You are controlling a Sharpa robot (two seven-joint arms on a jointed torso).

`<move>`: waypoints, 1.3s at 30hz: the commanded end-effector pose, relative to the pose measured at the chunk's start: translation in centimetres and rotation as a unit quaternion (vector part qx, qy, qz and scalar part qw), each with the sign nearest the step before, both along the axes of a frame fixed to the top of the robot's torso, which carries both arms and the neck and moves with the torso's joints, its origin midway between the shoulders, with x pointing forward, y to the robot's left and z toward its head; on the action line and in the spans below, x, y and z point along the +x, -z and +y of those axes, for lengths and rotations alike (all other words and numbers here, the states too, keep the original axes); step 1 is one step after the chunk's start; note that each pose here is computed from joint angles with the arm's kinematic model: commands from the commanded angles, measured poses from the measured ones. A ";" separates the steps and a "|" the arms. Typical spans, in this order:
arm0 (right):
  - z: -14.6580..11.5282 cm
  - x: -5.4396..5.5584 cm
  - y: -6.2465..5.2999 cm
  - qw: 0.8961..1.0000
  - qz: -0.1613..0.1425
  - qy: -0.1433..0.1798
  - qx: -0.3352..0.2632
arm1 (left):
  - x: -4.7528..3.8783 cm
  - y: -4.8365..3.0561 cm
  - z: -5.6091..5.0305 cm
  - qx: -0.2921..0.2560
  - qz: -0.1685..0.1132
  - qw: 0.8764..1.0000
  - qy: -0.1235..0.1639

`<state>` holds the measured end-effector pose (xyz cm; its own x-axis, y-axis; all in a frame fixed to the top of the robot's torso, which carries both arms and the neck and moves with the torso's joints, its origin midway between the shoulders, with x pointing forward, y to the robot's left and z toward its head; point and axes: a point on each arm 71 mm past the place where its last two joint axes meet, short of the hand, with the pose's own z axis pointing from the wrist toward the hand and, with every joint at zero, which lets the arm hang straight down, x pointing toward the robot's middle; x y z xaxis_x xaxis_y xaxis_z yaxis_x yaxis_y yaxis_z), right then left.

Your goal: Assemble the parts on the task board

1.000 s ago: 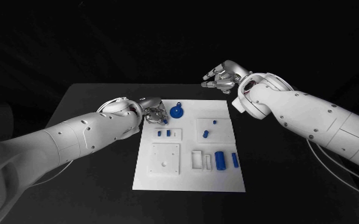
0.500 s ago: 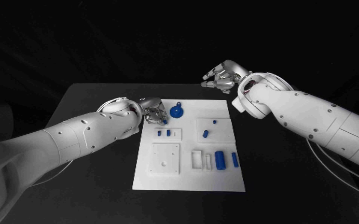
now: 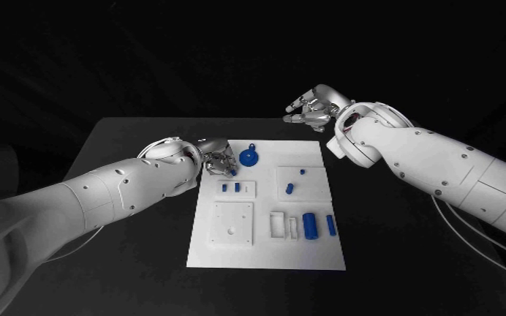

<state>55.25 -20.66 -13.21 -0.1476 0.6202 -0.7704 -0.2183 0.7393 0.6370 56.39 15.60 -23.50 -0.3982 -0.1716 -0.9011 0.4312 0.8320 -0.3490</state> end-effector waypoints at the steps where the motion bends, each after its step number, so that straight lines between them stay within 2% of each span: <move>1: 0.1 0.0 0.0 1.000 -0.001 -0.005 -0.001 | -0.14 0.11 -0.4 0.002 0.006 1.000 0.006; 19: 0.1 0.0 0.0 1.000 -0.001 -0.005 -0.001 | -0.05 1.24 -0.2 0.054 0.031 0.998 -0.004; 33: 0.1 0.0 0.0 1.000 -0.001 -0.005 -0.001 | -0.64 2.31 -0.9 0.056 0.049 0.997 0.015; 39: 0.1 0.0 0.0 1.000 -0.001 -0.005 -0.001 | -0.58 2.43 -0.4 0.053 0.049 0.997 0.007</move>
<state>55.27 -20.63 -13.23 -0.1479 0.6204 -0.7702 -0.2182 0.7391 0.6373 56.45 15.21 -24.57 -0.4274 -0.1039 -0.8981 0.4156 0.8596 -0.2972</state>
